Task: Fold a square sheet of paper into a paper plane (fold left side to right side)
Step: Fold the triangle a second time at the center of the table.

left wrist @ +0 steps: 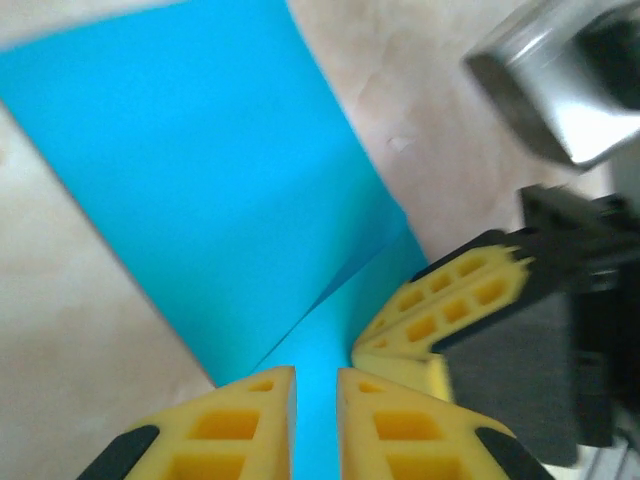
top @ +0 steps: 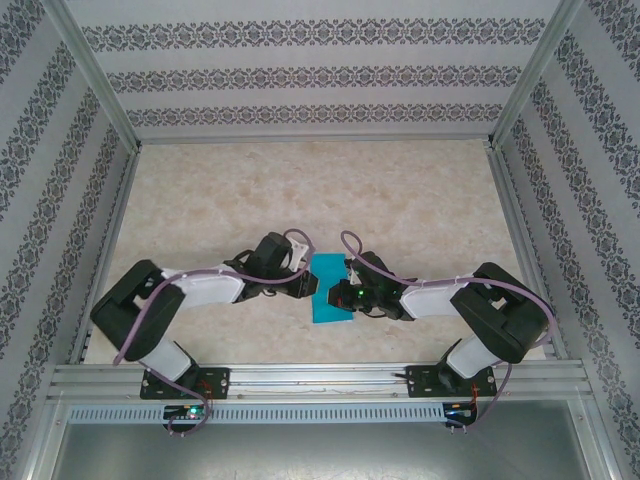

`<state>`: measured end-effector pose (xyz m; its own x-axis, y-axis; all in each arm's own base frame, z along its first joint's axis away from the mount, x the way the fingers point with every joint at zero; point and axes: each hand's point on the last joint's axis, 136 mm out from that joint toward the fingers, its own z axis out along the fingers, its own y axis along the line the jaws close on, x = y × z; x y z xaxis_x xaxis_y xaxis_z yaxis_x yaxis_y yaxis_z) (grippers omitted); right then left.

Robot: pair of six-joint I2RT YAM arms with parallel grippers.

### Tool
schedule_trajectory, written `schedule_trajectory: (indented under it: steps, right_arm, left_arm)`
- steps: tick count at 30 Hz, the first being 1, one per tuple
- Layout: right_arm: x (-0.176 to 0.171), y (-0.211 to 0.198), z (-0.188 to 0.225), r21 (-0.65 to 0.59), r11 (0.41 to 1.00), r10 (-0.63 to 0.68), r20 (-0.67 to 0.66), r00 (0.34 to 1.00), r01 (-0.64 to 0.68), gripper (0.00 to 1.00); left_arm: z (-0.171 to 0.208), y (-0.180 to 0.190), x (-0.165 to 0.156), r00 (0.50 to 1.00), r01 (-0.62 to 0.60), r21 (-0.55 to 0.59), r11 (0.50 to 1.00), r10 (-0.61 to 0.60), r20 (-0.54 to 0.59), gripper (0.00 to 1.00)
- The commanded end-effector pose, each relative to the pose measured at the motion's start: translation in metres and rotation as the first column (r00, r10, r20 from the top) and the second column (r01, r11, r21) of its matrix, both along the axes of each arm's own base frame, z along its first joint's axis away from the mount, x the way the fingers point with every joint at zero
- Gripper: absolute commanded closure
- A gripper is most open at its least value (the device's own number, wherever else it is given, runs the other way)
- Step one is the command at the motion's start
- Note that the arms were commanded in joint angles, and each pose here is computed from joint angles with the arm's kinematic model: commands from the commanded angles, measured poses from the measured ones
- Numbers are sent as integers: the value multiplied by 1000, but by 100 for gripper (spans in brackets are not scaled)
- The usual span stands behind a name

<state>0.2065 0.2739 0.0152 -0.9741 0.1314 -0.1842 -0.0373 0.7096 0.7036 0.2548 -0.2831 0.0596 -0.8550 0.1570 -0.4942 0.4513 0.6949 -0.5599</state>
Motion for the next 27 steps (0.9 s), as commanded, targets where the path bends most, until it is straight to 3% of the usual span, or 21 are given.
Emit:
schedule_trajectory:
  steps: [1,10,15,27]
  right_arm:
    - [-14,-14,-23,-80,997,-13,-52,999,9,100]
    - [-15,-10,-21,-70,998,-1,-44,999,-2,100]
    - [-15,-9,-22,-70,998,5,-46,999,-8,100]
    - [-16,-5,-26,-73,997,17,-65,998,-22,100]
  left_arm:
    - [15,17,-1,999,-37,31,999,37,10,82]
    - [29,5,-50,987,26,-96,995,-40,-156,89]
    - [30,-11,-61,972,33,-185,982,-75,-222,92]
    - [0,-33,-67,941,90,-182,979,-143,-308,93]
